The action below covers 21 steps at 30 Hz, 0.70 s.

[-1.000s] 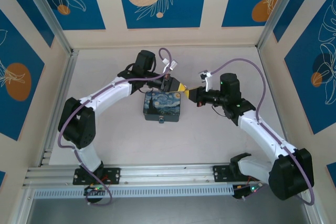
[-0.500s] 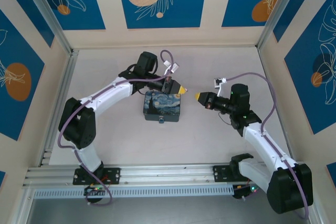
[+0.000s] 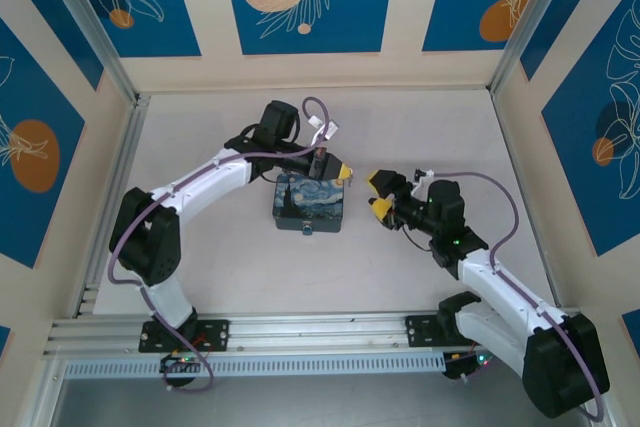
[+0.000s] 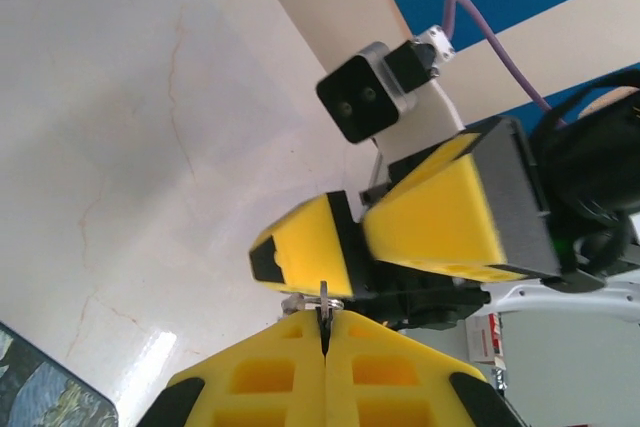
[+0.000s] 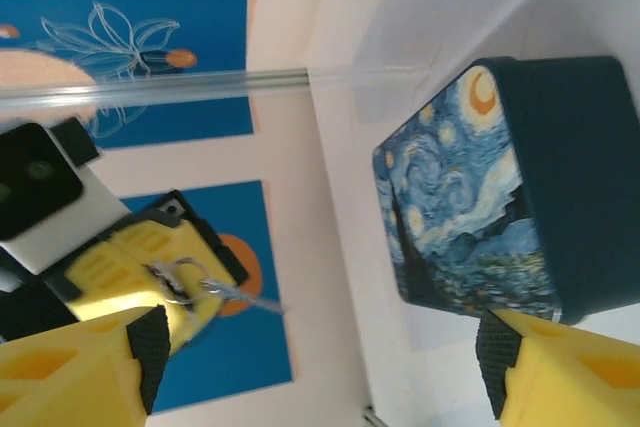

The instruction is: Unlock a padlock with a key

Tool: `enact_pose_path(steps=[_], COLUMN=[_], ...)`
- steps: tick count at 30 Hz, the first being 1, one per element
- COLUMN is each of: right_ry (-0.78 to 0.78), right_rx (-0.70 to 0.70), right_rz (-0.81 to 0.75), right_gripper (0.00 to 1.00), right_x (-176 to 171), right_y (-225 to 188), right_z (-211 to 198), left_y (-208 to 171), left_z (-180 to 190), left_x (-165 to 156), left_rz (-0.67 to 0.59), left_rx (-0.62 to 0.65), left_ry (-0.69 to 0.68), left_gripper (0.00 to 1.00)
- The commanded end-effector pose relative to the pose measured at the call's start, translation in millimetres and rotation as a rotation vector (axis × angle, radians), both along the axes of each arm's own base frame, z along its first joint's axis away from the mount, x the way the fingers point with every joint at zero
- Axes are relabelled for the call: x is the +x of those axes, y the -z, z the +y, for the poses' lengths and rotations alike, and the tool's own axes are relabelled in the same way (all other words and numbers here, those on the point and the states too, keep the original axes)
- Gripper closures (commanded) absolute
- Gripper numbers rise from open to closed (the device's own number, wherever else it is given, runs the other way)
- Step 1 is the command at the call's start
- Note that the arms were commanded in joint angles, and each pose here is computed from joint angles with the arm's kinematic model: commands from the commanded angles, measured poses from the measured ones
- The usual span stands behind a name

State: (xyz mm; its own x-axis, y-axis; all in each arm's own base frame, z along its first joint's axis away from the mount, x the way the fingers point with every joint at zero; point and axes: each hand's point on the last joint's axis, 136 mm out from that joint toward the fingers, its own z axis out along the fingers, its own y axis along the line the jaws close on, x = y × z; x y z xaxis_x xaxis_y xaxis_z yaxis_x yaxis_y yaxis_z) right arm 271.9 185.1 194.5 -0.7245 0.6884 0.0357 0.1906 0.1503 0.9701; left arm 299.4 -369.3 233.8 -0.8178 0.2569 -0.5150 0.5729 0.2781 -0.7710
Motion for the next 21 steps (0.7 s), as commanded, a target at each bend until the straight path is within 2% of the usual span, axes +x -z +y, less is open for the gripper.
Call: enact_pose_path(steps=[1, 10, 18, 21], right_ry=[0.167, 0.261, 0.225, 0.223], right_rx=[0.165, 0.255, 0.314, 0.322], right_rz=[0.060, 0.156, 0.143, 0.140], right_gripper=[0.18, 0.18, 0.18, 0.24], right_x=[12.9, 30.3, 57.9, 64.6], right_y=[-20.5, -22.0, -34.4, -34.9], right_z=[-4.1, 21.0, 53.7, 58.7], left_y=[-9.9, -8.2, -7.0, -6.7], left_z=[3.3, -0.7, -0.8, -0.6], left_x=[3.2, 3.7, -0.3, -1.8], left_rz=[-0.037, -0.028, -0.023, -0.024], left_rx=[-0.020, -0.035, -0.035, -0.035], left_ry=[-0.028, -0.027, -0.013, -0.010], left_gripper=[1.00, 1.00, 1.00, 1.00])
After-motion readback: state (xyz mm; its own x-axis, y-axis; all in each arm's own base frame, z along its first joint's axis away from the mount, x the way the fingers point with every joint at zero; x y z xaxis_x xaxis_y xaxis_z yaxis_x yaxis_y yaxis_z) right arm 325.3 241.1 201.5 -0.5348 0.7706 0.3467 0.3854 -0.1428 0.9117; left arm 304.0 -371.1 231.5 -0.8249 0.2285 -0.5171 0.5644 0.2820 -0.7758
